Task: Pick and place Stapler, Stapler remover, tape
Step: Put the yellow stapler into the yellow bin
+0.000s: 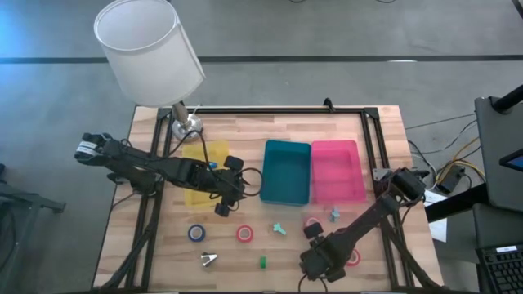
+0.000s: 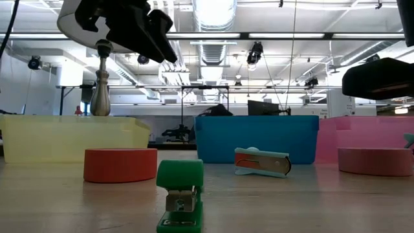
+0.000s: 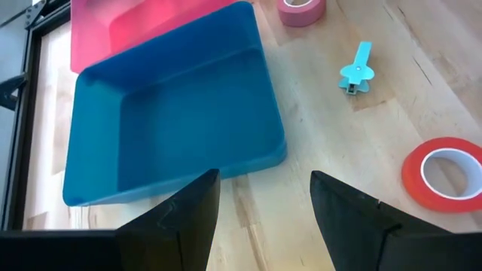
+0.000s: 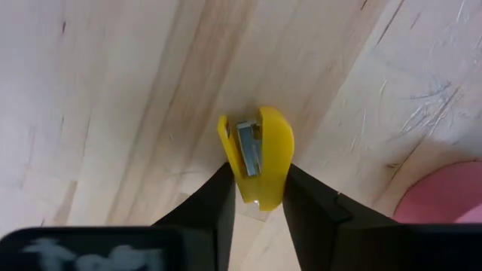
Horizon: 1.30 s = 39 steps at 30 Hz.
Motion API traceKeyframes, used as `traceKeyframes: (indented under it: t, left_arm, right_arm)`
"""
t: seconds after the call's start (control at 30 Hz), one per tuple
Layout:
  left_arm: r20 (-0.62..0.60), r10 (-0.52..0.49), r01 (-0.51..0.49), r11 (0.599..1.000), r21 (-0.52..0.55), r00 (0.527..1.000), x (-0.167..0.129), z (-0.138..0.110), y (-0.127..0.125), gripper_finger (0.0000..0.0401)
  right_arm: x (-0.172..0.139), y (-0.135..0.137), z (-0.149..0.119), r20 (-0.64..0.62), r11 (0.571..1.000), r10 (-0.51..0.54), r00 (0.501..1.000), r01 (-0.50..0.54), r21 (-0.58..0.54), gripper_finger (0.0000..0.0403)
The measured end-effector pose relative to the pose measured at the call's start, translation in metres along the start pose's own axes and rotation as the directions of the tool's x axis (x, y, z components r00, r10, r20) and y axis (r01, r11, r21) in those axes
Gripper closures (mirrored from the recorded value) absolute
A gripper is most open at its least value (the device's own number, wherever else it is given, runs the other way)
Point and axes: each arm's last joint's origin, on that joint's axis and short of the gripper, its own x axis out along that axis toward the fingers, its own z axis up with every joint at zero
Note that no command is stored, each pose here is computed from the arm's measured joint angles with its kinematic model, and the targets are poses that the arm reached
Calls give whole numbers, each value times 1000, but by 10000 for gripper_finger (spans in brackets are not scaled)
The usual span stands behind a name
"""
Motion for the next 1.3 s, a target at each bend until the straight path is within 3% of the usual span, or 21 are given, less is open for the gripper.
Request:
traceKeyframes:
  t: [0.2, 0.37, 0.47, 0.6, 0.73, 0.9, 1.0, 1.2, 1.3]
  left_arm:
    - [1, 0, 0, 999, -47, 1000, 0, 0, 0, 190]
    - [5, 1, -1, 996, -91, 1000, 0, 1, 0, 190]
    - [42, 11, -5, 990, -138, 999, 0, 4, 1, 190]
    - [131, 37, -8, 976, -217, 991, 2, 9, 2, 190]
    - [196, 57, 3, 956, -293, 979, 7, 8, 1, 190]
    - [182, 53, -12, 976, -218, 982, 11, 3, -1, 190]
    - [219, 65, -13, 973, -231, 974, 10, 6, 0, 190]
    - [386, 122, -5, 957, -291, 914, 17, 12, 0, 190]
    - [400, 127, 8, 947, -320, 908, 28, 6, -4, 190]
  right_arm:
    - [-6, -6, -2, -2, 1000, -1, 1000, 1, 13, 339]
    - [-29, -19, -3, 41, 1000, 7, 999, -8, 24, 345]
    - [-43, -32, -3, 82, 999, 7, 997, -10, 45, 343]
    - [-66, -60, -2, 165, 989, -77, 983, 55, 136, 342]
    - [-85, -90, -4, 223, 947, -223, 949, 156, 281, 342]
    - [-100, -120, -6, 261, 896, -336, 905, 222, 385, 340]
    - [-104, -134, -4, 283, 869, -378, 881, 233, 436, 334]
    - [-109, -152, 9, 397, 878, -411, 821, 239, 414, 327]
    - [-112, -157, 12, 428, 878, -433, 793, 261, 402, 329]
